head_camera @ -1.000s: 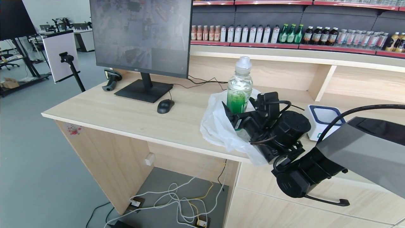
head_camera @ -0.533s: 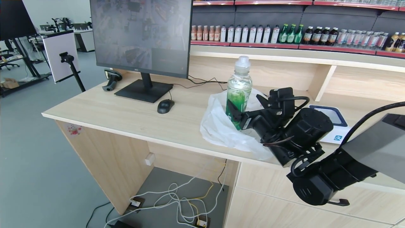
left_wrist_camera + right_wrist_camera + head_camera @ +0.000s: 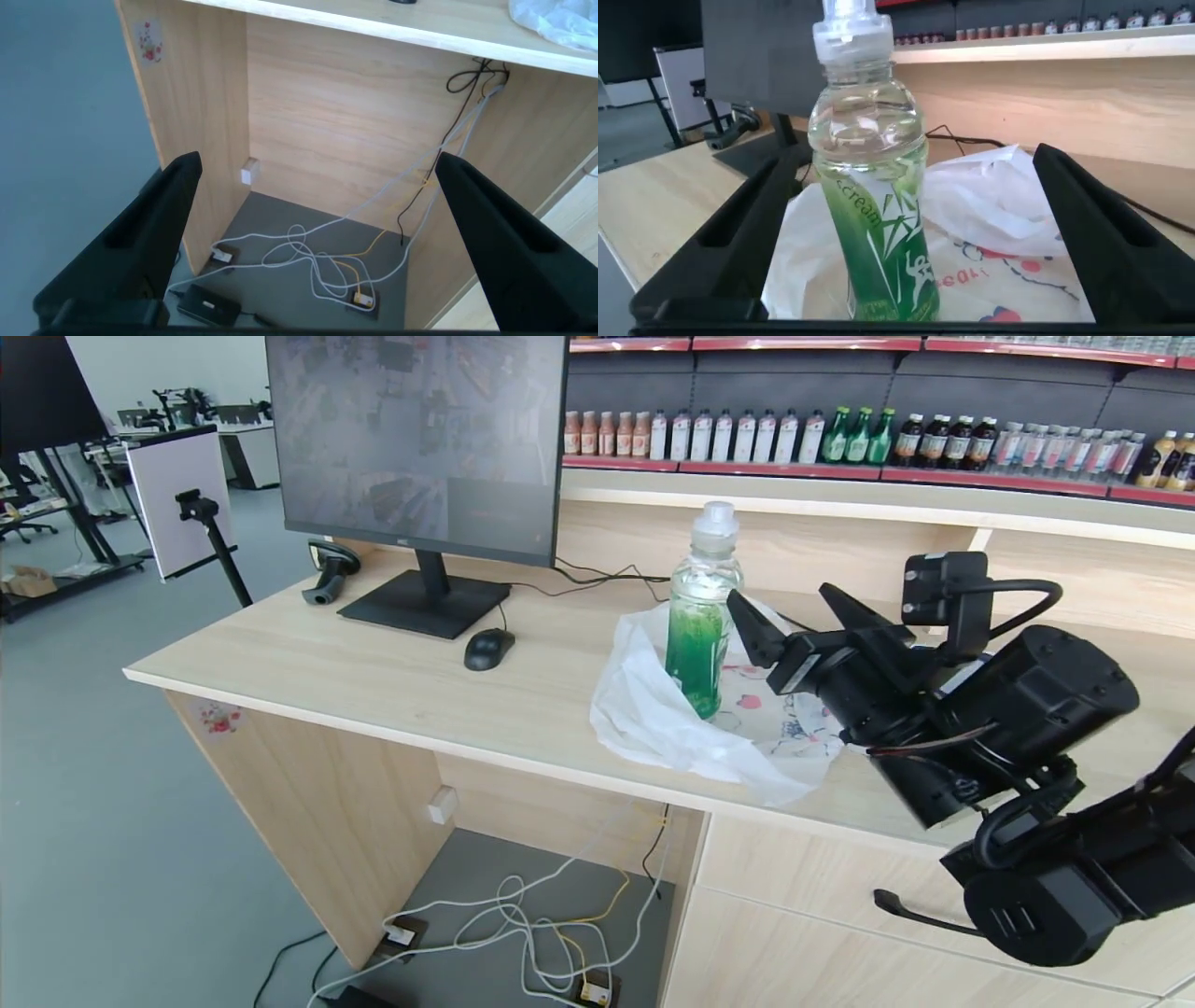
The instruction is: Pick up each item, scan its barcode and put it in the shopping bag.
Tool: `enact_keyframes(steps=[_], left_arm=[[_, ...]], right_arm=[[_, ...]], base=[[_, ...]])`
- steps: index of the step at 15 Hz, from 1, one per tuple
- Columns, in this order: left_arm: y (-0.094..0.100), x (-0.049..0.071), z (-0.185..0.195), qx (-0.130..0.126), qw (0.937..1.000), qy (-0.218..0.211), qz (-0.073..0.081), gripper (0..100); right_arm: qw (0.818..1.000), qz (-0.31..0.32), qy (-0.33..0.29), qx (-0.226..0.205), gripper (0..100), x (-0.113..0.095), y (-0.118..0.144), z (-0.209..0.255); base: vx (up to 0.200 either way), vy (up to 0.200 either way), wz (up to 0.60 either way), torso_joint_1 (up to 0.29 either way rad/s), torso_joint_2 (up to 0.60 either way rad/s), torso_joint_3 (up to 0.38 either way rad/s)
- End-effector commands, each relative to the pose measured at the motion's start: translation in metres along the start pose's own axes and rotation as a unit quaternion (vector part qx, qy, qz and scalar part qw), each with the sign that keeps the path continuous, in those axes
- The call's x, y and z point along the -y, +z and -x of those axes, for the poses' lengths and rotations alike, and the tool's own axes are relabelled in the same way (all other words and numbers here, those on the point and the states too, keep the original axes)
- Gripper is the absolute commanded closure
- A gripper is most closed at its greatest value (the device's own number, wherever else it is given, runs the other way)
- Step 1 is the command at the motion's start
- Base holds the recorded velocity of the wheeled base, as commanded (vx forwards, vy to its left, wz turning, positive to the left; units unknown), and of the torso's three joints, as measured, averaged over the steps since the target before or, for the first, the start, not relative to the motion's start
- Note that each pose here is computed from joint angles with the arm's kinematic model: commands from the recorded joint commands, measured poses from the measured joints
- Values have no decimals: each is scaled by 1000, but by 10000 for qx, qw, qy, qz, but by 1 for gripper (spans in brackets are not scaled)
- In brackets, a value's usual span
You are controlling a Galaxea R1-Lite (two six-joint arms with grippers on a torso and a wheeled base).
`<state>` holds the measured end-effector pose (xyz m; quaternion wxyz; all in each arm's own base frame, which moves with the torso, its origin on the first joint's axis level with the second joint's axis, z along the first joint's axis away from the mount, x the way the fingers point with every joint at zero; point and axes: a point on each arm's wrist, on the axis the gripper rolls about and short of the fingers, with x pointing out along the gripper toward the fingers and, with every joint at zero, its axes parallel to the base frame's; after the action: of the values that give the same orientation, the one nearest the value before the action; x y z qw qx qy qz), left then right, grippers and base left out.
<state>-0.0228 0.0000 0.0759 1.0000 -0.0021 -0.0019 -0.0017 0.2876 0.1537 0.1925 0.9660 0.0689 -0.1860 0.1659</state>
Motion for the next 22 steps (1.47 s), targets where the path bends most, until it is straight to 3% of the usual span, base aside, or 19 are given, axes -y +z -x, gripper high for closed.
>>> enact_keyframes(steps=[1, 7, 15, 22], left_arm=[[0, 0, 0, 4, 10000, 2, 2, 0], [0, 0, 0, 4, 10000, 2, -6, 0], [0, 0, 0, 4, 10000, 2, 2, 0], [0, 0, 0, -4, 10000, 2, 2, 0]], right_arm=[[9997, -19, -141, 221, 0, 10, 17, 2], [9988, 67, -370, 302, 0, 26, 23, 3], [9987, 154, -379, 300, 0, 27, 24, 5], [9988, 238, -383, 183, 0, 27, 20, 9]], base=[[0, 0, 0, 0, 0, 0], [0, 0, -500, 0, -1, 1], [0, 0, -525, 0, 2, 4], [0, -200, 0, 2, 3, 1]])
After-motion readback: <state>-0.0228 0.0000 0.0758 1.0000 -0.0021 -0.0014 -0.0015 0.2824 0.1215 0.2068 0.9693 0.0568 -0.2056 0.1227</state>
